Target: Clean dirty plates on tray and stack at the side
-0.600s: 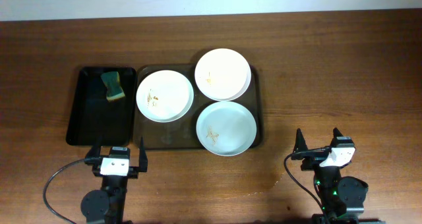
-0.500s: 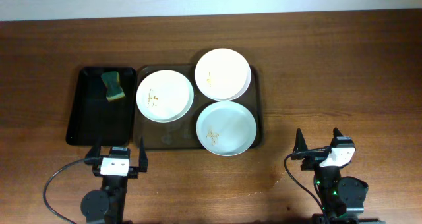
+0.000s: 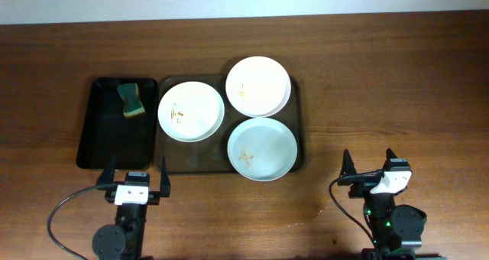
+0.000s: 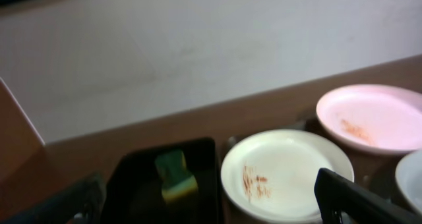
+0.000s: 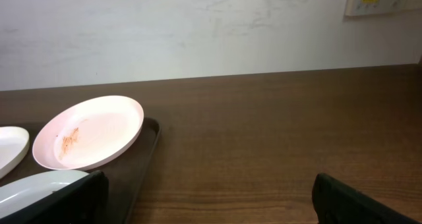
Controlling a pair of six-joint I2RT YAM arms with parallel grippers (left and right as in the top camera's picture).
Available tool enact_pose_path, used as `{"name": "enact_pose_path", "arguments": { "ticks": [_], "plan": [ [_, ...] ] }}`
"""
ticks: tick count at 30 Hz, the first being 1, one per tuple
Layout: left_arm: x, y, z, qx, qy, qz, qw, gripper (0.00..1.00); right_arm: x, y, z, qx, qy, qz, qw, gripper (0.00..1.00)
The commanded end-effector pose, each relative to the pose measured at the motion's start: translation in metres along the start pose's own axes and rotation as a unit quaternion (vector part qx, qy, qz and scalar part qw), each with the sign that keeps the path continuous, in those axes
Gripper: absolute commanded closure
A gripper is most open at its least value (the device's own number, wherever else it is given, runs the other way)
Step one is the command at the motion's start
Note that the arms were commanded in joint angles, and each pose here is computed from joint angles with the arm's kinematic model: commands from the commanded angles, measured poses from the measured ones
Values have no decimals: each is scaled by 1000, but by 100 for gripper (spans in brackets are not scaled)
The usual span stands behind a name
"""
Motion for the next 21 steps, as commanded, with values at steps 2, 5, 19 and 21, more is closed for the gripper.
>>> {"name": "enact_pose_path", "arguments": {
  "ticks": [2, 5, 19, 21],
  "plan": [
    [-4, -1, -10, -29, 2, 22, 999, 1, 7, -3, -12, -13, 0, -21, 1000, 2],
    [1, -3, -20, -39, 5, 17, 999, 1, 19, -8, -29, -27, -3, -52, 998, 2],
    [39, 30, -96, -12, -3, 45, 999, 1, 47, -29, -100, -83, -12, -97, 992, 2],
    [45, 47, -112, 11, -13, 80, 997, 1, 56, -21, -111, -47, -9, -111, 993, 2]
  ]
}}
Point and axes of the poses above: each gripper's point midway between its finger pads, its own y axis out along the fingers, its own x axis along the line the jaws close on, z = x × y, the point moved 6 cm from there along -y, back along the fingers, and after that the axes turned 12 degrees about y, right-handed, at the moved point
